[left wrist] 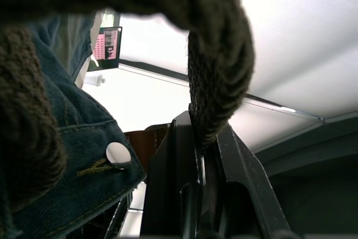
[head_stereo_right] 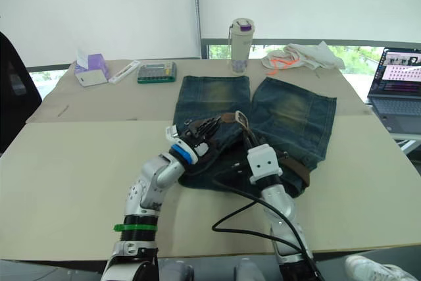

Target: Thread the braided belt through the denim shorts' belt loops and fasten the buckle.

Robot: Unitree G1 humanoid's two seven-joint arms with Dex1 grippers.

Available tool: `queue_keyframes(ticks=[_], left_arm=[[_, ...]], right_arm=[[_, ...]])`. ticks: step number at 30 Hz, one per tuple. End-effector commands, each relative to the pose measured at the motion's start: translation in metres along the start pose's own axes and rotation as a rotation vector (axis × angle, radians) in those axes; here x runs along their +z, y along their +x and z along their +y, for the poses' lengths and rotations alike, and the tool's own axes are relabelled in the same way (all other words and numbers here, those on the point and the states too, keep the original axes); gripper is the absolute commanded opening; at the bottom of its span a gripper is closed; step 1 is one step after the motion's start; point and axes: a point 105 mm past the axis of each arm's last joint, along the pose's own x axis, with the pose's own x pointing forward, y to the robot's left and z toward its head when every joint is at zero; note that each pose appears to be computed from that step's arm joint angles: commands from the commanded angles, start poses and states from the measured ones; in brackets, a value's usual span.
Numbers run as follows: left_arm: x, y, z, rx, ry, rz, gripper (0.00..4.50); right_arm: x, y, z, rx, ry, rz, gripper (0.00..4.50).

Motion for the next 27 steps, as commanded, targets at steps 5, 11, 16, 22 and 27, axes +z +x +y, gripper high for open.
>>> queue_keyframes(ticks=[5, 11, 16, 22, 27], left_arm=[[-0.027, 0.009, -0.013, -0.08, -0.077, 0.07, 0.0], [-0.042, 0.021, -0.002, -0.021, -0.061, 0.155, 0.0], [-0.056, 0.032, 0.001, -0.016, -0.043, 0.213, 0.0], [-0.056, 0.037, 0.008, 0.006, -0.024, 0.216, 0.0], [-0.044, 0.033, 0.02, 0.042, 0.023, 0.183, 0.0]], right_arm=[[0.022, 0.005, 0.007, 0.041, -0.011, -0.106, 0.01], [0.024, 0.008, 0.014, 0.089, -0.052, -0.131, 0.01], [0.021, 0.007, 0.017, 0.132, -0.117, -0.133, 0.01], [0.016, 0.0, 0.017, 0.215, -0.154, -0.087, 0.01], [0.018, -0.013, 0.012, 0.346, -0.108, -0.028, 2.33]])
